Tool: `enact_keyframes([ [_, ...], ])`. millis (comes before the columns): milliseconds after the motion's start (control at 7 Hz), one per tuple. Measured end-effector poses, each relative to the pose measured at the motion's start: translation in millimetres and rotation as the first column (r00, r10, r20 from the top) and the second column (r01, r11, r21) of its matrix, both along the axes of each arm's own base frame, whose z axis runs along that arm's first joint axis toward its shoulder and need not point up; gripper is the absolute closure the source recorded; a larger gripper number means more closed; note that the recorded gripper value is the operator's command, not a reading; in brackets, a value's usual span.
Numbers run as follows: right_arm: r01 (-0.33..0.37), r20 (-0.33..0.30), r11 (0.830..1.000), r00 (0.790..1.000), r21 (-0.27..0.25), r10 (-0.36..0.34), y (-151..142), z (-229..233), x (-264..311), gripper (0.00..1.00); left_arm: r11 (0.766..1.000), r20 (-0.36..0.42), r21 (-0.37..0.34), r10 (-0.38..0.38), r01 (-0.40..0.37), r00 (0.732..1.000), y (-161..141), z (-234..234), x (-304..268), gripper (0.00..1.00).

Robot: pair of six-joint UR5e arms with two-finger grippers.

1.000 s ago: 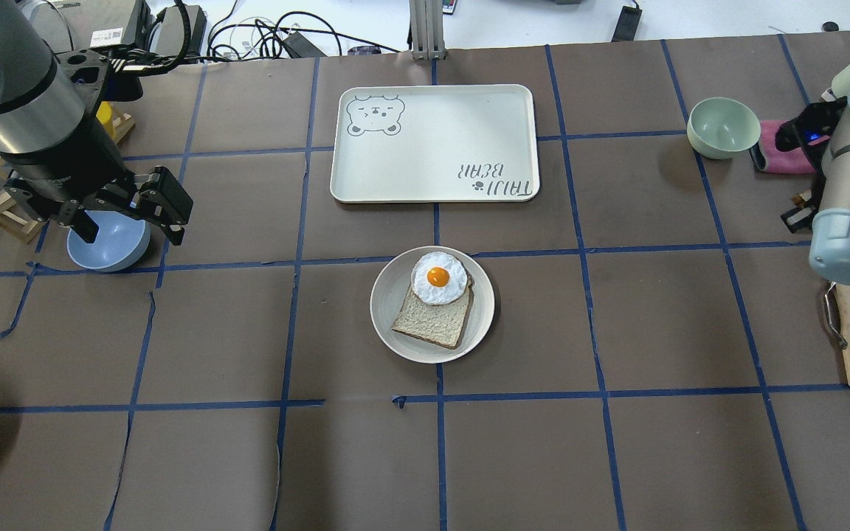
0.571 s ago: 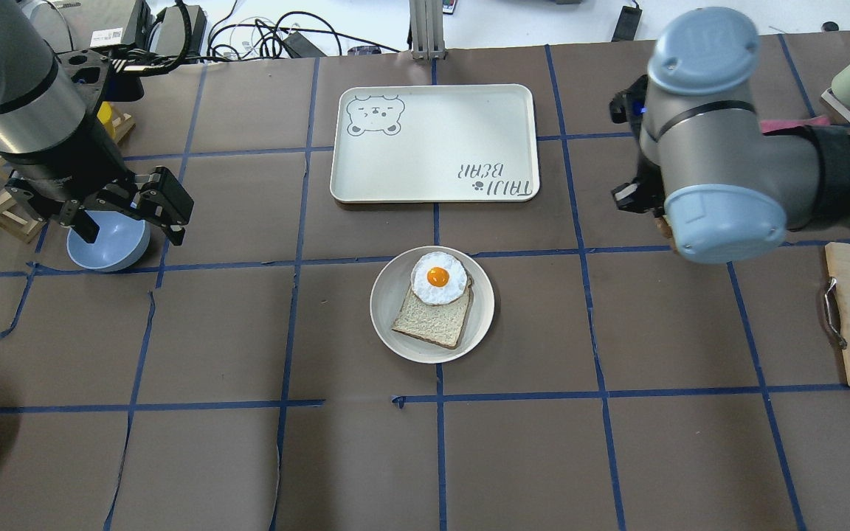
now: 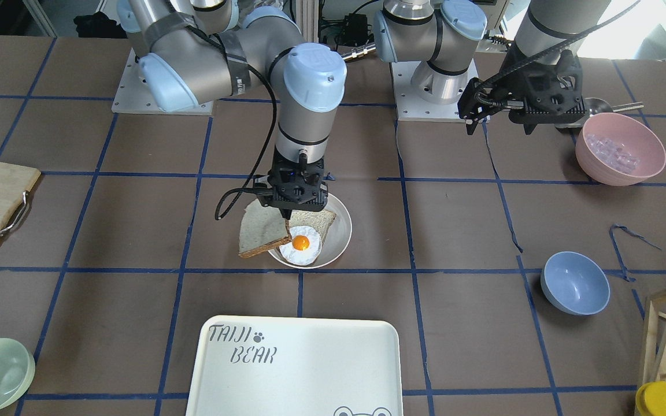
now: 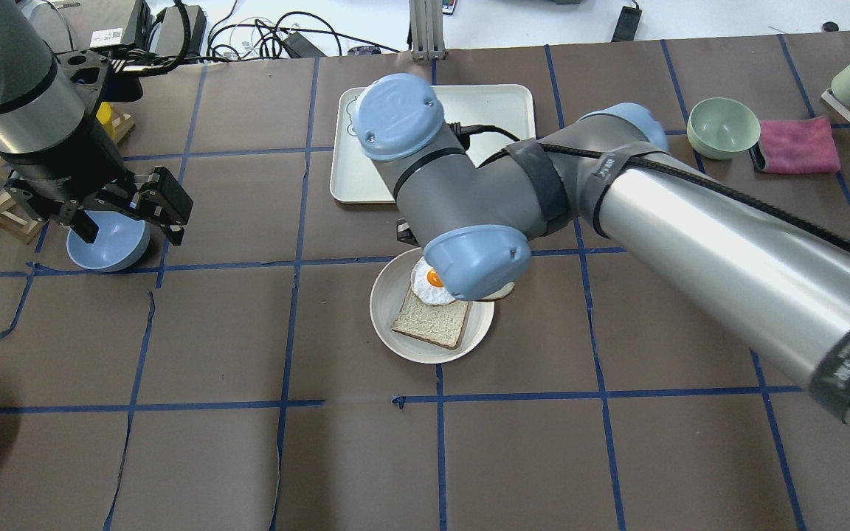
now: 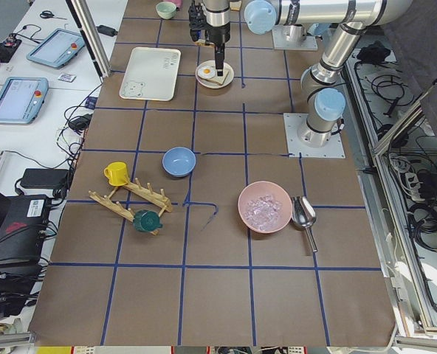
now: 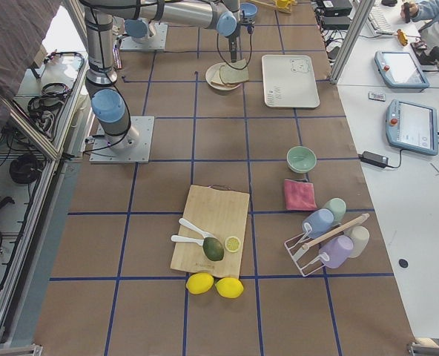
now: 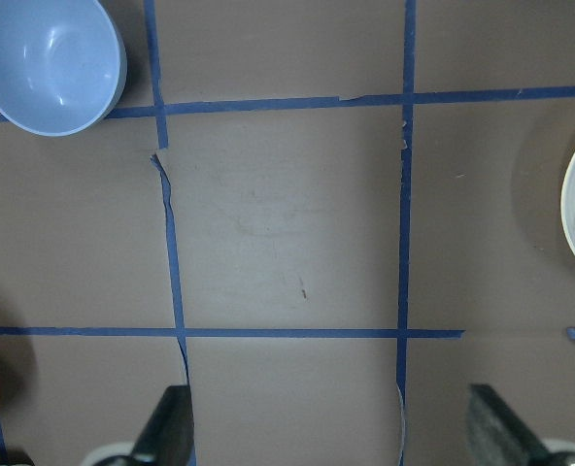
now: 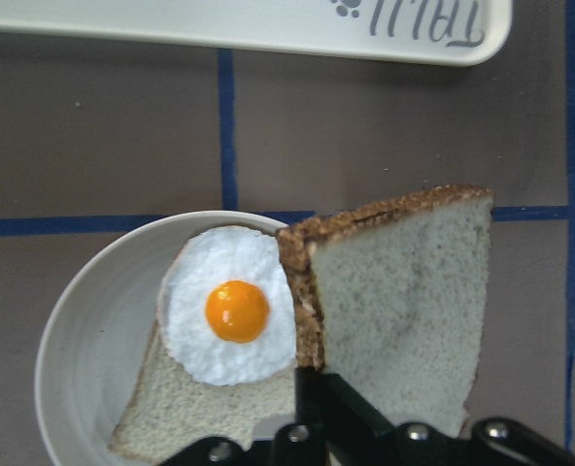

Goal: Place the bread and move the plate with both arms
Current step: 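Carry the bread over the plate and lay it on the egg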

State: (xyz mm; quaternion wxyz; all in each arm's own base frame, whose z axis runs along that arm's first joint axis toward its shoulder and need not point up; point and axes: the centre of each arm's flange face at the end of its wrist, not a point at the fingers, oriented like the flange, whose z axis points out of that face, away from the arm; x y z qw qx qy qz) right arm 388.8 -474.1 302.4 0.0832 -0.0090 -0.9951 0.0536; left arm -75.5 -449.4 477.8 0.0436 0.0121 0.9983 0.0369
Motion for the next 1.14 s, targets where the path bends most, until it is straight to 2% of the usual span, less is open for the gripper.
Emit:
enact_keyframes([
  [429,0.118,0.050,0.993,0.992,0.015,-0.119,6.9,-42.6,44.5,1.00,1.000,-0.001,0.001,0.000,0.000,1.000,-0.9,-1.0,0.2,0.00],
  [571,0.150,0.068,0.988,0.986,0.032,-0.151,7.9,-48.6,48.5,0.59,1.000,-0.001,0.002,0.000,0.000,1.000,-1.3,-1.5,0.3,0.00],
  [714,0.164,0.084,0.985,0.982,0.043,-0.168,8.4,-50.0,50.8,0.26,1.000,-0.001,0.002,0.001,-0.001,1.000,-1.6,-1.8,0.3,0.00],
  [857,0.168,0.093,0.985,0.981,0.041,-0.171,8.0,-45.8,51.5,0.07,1.000,-0.001,0.003,0.002,-0.002,1.000,-2.2,-2.3,0.8,0.00],
  [1000,0.172,0.105,0.985,0.979,0.026,-0.174,2.5,-33.5,50.1,0.01,1.000,-0.003,0.001,0.004,-0.004,1.000,-3.6,-3.1,1.1,0.00],
  [1143,0.158,0.117,0.987,0.980,0.008,-0.158,-13.2,-11.6,43.4,0.00,1.000,-0.004,0.000,0.005,-0.005,1.000,-5.1,-4.0,1.1,0.00],
])
